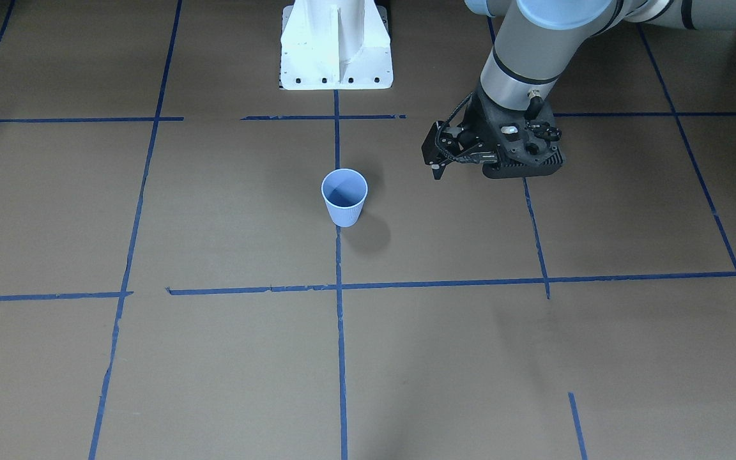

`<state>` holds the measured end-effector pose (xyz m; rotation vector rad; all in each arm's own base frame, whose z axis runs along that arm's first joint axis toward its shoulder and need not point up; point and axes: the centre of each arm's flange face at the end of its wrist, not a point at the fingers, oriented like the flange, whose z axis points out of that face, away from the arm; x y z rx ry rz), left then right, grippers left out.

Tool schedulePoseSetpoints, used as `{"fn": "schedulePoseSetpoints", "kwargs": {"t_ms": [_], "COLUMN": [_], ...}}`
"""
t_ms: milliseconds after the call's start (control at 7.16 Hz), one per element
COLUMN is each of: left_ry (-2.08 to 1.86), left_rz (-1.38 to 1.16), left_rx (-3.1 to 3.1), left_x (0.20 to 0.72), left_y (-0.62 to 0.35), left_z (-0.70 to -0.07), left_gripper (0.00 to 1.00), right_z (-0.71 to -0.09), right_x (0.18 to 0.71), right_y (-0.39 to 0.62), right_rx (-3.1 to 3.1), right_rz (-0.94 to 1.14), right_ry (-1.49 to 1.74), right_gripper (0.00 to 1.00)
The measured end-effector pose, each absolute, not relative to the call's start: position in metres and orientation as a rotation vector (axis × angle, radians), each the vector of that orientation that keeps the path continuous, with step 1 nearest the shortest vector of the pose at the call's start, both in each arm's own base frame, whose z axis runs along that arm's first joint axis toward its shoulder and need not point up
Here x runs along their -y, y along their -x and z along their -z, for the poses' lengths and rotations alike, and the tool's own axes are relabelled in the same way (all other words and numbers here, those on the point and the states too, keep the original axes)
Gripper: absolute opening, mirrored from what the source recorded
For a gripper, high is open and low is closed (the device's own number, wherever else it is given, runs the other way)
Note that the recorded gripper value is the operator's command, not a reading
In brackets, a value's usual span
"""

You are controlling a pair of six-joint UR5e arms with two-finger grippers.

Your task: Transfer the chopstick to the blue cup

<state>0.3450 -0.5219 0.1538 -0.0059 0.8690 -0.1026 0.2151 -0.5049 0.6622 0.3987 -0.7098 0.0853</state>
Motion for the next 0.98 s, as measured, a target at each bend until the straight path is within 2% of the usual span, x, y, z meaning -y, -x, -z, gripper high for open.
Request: {"fn": "schedulePoseSetpoints", "kwargs": {"t_ms": [279,559,978], "left_ry": [0.008,0.011,-0.038], "left_rz": [0.102,0.097,0.031], "left_rx": [-0.865,-0.857,-0.816], "left_x": [0.522,0.522,0.535], "left_y": [-0.345,-0.345,-0.316], "left_z": [-0.157,-0.166,-0.2], "left_gripper": [1.0,1.0,1.0], "right_z": [-0.594,-0.508,-0.393], "right_x": [0.532,0.582,0.648], "right_y": [-0.215,-0.208,-0.115], "right_rx": [0.715,0.721,0.754], "right_rz": [-0.06,-0.012,-0.001], "right_ry": [-0.321,-0.205,-0.08], "right_gripper": [0.0,0.0,0.0]}}
